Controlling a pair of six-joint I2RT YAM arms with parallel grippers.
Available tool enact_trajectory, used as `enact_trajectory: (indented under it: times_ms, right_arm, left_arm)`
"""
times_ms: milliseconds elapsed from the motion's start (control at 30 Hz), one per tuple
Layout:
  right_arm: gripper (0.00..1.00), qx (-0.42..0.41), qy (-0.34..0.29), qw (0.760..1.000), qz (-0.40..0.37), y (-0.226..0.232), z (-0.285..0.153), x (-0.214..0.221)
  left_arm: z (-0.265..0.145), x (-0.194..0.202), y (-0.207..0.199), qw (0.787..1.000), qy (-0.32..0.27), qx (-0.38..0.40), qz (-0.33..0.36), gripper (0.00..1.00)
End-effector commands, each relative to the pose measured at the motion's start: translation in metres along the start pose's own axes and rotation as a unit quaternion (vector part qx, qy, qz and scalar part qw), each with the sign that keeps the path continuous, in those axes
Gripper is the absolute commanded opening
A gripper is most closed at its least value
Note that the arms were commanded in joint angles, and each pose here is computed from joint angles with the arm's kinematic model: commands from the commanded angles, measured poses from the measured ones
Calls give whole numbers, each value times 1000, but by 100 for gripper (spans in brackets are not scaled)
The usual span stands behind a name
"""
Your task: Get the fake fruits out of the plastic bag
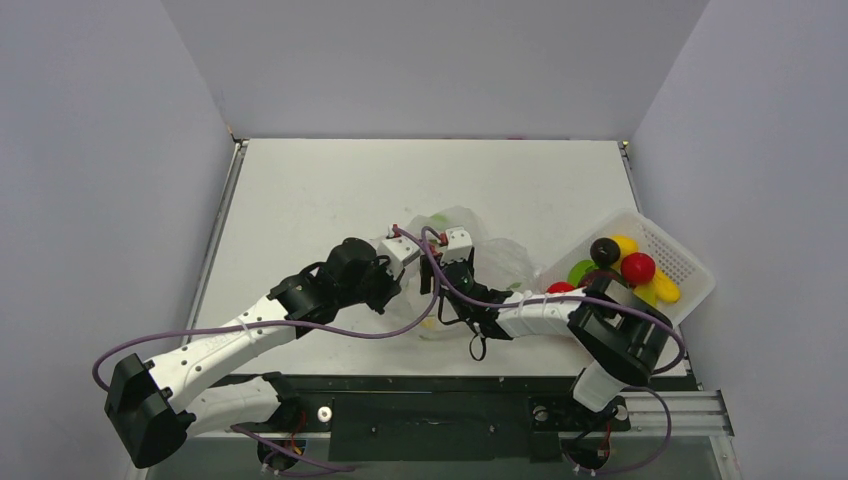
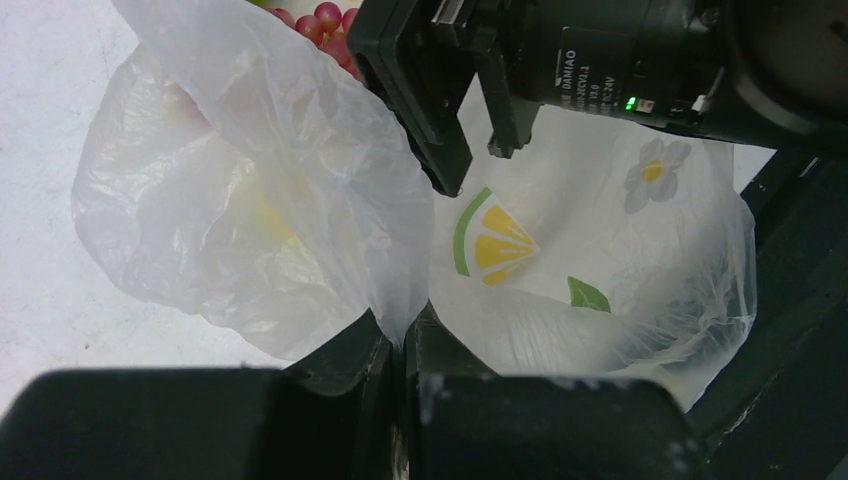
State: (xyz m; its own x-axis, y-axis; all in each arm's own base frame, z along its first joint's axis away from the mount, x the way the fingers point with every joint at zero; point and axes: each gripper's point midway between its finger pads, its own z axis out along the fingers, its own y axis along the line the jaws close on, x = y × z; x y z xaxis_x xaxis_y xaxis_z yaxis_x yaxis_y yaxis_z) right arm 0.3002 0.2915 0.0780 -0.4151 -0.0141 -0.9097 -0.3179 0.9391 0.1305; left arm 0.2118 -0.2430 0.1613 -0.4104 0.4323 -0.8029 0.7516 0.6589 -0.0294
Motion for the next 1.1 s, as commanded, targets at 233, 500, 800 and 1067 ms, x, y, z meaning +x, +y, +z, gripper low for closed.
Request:
enact_trajectory:
  times_ms: [233, 500, 800, 1067]
  right_arm:
    - [71, 7, -87, 996, 28, 13, 40, -23]
    - [71, 29, -81, 996, 18, 9, 70, -7]
    - [64, 37, -52, 998, -1, 1, 93, 20]
    - [62, 56, -30, 997, -31, -2, 90, 25]
  left_arm:
    - [-9, -28, -2, 999, -40, 4, 6, 0]
    - [-8, -27, -5, 999, -38, 10, 4, 0]
    - [-8, -28, -7, 999, -40, 16, 5, 0]
    - [-8, -29, -7, 999, -40, 17, 4, 0]
